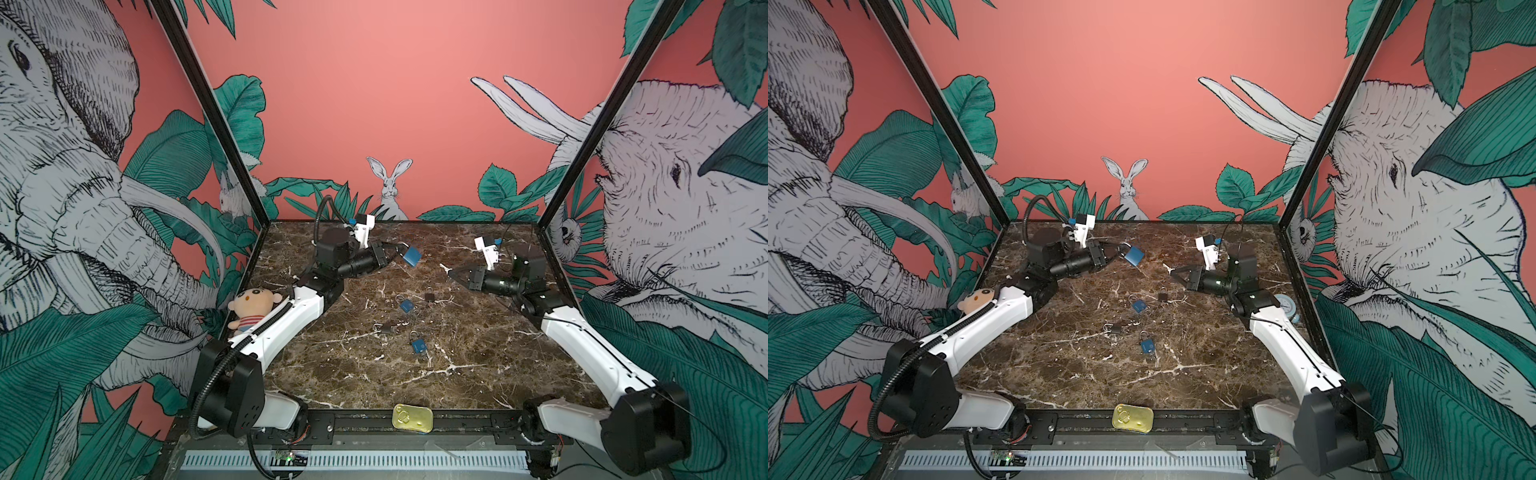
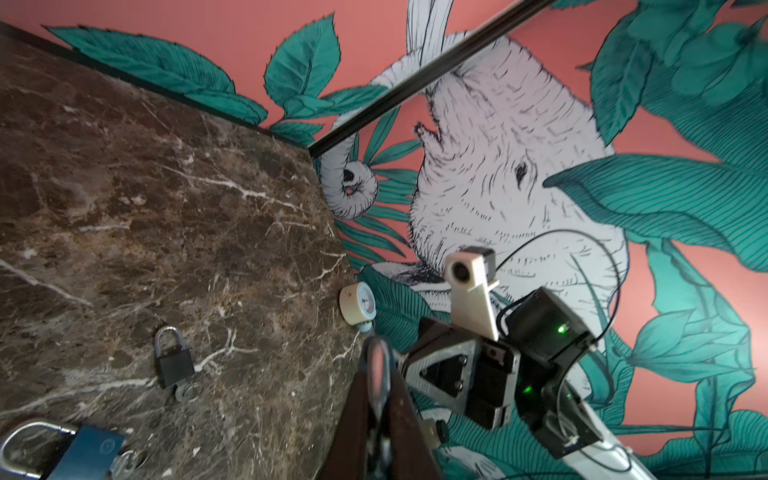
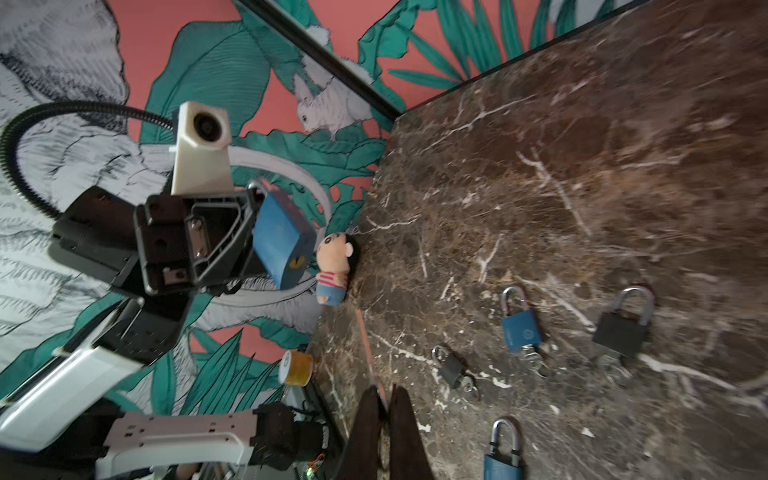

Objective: Lock with the key

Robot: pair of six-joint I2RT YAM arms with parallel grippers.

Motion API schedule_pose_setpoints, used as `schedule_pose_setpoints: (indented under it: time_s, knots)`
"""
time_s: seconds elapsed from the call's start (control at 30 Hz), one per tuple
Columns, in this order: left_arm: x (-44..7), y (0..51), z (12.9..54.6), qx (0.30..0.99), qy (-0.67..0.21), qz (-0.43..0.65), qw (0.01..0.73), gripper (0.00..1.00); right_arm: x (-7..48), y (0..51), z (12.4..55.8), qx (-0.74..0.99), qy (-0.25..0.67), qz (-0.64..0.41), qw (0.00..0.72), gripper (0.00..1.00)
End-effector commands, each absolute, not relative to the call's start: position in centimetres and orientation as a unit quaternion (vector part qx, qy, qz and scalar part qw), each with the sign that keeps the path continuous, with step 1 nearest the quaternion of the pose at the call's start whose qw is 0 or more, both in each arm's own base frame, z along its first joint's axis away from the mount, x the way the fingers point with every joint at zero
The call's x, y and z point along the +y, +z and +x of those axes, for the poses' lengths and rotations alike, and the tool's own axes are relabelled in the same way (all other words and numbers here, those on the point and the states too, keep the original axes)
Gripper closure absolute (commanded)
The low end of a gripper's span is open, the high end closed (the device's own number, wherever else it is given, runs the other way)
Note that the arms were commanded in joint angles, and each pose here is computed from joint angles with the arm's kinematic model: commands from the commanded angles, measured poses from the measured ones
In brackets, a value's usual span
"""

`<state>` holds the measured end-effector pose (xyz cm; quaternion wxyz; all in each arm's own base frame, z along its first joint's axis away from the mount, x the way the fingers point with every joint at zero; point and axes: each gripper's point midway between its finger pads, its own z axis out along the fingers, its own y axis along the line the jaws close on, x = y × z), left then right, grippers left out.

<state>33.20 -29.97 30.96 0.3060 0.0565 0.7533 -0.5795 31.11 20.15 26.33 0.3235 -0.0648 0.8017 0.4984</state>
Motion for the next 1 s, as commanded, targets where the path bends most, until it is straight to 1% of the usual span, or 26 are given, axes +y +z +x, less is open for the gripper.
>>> schedule_pose_setpoints:
  time_s: [0.0,0.13,0.4,0.43,0.47,0.63,0.97]
  knots:
    - [-32.8,28.9,31.9,0.778,-0.551,0.117,0.278,1.00,16.5,25.4,31.8,0.832,0.427,-0.029,0.353,1.00]
    - [-36.2,26.1,32.0,0.793,-0.546,0.141,0.233,1.00,13.3,23.7,32.1,0.850,0.389,0.026,0.355,1.00]
    - [-42.9,21.0,33.1,0.813,-0.534,0.182,0.146,1.00,8.0,20.9,32.3,0.860,0.347,0.113,0.356,1.00]
    - [-43.3,20.4,33.5,0.815,-0.533,0.182,0.138,1.00,7.6,20.7,32.3,0.861,0.344,0.118,0.356,1.00]
    - [-44.8,19.7,32.7,0.815,-0.533,0.193,0.123,1.00,7.0,20.4,32.3,0.863,0.336,0.123,0.358,1.00]
    - [-48.0,17.1,33.5,0.813,-0.543,0.194,0.077,1.00,5.3,18.9,32.3,0.879,0.288,0.130,0.358,1.00]
    - [-52.9,13.3,34.4,0.813,-0.548,0.195,0.018,1.00,4.5,17.5,34.0,0.884,0.275,0.131,0.353,1.00]
